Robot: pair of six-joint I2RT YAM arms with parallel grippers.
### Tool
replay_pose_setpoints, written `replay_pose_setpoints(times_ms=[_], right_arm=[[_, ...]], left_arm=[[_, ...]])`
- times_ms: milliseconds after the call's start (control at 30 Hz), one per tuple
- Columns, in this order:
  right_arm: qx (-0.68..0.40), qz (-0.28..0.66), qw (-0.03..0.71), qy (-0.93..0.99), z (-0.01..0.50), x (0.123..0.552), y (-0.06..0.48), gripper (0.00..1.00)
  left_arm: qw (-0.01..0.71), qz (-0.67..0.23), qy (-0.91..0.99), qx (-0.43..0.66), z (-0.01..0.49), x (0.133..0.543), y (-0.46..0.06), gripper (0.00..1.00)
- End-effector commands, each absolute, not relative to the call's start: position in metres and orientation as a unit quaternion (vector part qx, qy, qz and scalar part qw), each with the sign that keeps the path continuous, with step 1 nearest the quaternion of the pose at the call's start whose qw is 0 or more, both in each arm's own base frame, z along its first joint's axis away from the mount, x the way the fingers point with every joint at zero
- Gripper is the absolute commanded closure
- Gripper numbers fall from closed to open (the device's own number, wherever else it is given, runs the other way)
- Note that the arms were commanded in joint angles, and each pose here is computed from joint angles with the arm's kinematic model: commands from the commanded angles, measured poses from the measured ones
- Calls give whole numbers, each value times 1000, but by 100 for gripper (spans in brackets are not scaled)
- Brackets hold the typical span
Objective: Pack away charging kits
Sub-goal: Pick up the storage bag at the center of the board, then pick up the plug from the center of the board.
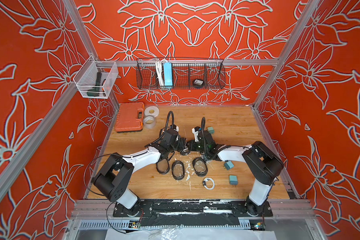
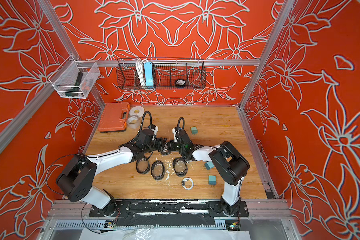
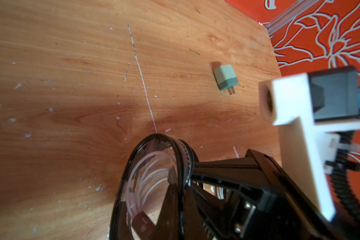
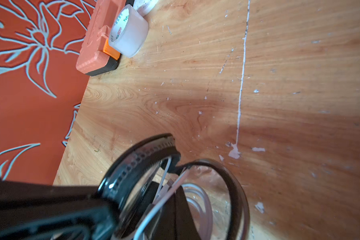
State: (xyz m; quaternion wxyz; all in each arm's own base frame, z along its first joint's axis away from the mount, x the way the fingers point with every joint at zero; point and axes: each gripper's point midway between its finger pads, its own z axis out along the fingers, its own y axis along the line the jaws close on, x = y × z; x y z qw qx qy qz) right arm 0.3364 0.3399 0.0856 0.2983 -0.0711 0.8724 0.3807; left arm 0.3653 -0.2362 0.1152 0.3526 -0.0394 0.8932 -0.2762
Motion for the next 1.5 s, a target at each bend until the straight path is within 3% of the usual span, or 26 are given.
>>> replay_pose_setpoints(times_ms=[0,233,400,567,700,767,967,1133,1467], right_arm=[[-75,370,327,866,119,338,332,92],[-54,289,370,881,139,342,286,61],[-2,196,404,894,142,367,217,33],[40,74,379,921,121,403,151,21],[19,45,333,942,90,432,144,19],[4,34,314,949,80,443,148,12],[-10,7,290,957,57,467,149,13],[-20,-10,254,967,35,481,150,27],[-22,-1,255,967,32,485,153,54]], left_arm=[[382,-220,894,-73,116,374,-213,100],[405,-193,891,-74,122,378,-202,100],[409,-192,889,-69,124,379,-202,100],[412,-173,892,-66,123,381,-198,100],[408,-158,897,-60,123,385,-197,100],[408,-157,897,-56,124,387,-199,100],[405,-162,899,-49,123,390,-204,100],[397,-159,903,-45,117,393,-207,100],[388,-184,903,-28,112,394,-220,100]])
